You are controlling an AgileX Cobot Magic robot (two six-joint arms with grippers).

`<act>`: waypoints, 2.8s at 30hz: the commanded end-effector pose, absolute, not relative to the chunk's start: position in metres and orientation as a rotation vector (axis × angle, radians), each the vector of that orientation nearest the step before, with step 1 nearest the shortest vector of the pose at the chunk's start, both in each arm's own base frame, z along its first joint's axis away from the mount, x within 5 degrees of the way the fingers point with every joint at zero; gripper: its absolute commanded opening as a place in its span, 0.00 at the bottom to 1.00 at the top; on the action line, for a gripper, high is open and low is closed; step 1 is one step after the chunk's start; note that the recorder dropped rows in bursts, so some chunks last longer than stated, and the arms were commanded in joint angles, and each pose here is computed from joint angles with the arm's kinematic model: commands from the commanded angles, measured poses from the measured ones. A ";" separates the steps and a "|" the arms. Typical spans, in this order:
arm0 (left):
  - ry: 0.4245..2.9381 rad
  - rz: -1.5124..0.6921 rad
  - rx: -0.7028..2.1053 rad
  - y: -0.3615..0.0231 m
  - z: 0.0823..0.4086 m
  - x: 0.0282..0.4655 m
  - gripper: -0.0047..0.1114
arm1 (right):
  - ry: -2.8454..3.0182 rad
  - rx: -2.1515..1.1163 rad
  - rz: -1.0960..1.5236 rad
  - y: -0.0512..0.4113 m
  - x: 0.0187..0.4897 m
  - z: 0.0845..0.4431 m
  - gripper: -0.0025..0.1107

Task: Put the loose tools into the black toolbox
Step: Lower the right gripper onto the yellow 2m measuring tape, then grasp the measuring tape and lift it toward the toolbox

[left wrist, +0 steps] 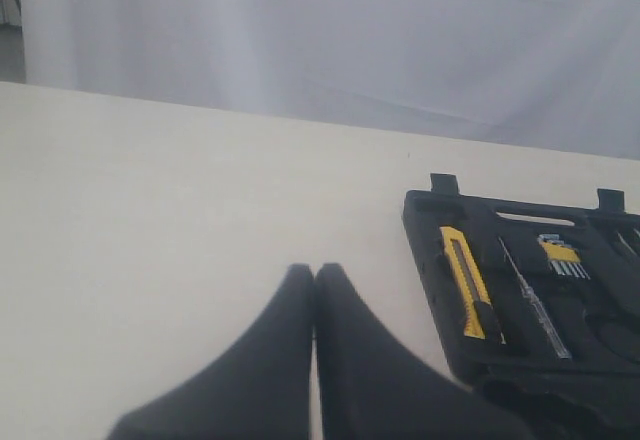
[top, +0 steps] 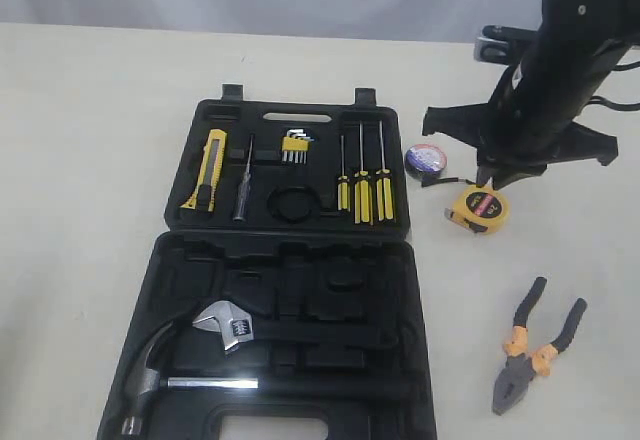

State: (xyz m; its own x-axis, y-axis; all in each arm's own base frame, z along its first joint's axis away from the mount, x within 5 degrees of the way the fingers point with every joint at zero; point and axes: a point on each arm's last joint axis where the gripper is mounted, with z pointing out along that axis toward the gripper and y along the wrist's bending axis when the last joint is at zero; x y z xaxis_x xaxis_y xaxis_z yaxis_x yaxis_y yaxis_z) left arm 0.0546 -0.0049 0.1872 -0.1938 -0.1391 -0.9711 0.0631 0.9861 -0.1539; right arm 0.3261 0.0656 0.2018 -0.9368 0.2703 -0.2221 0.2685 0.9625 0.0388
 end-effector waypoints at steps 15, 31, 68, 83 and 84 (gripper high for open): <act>1.757 -0.183 -0.049 -0.005 0.189 0.055 0.04 | 2.784 0.562 -0.101 0.056 0.340 0.190 0.69; 1.757 -0.183 -0.049 -0.005 0.189 0.055 0.04 | 2.845 0.662 -0.100 0.045 0.354 0.140 0.69; 1.757 -0.189 -0.054 -0.005 0.189 0.055 0.04 | 2.823 -0.356 -0.164 0.053 0.324 0.226 0.02; 1.757 -0.189 -0.054 -0.005 0.189 0.055 0.04 | 2.011 -1.729 -0.117 0.260 0.250 0.289 0.02; 1.757 -0.189 -0.054 -0.005 0.189 0.055 0.04 | 1.949 -1.797 -0.125 0.272 0.251 0.287 0.02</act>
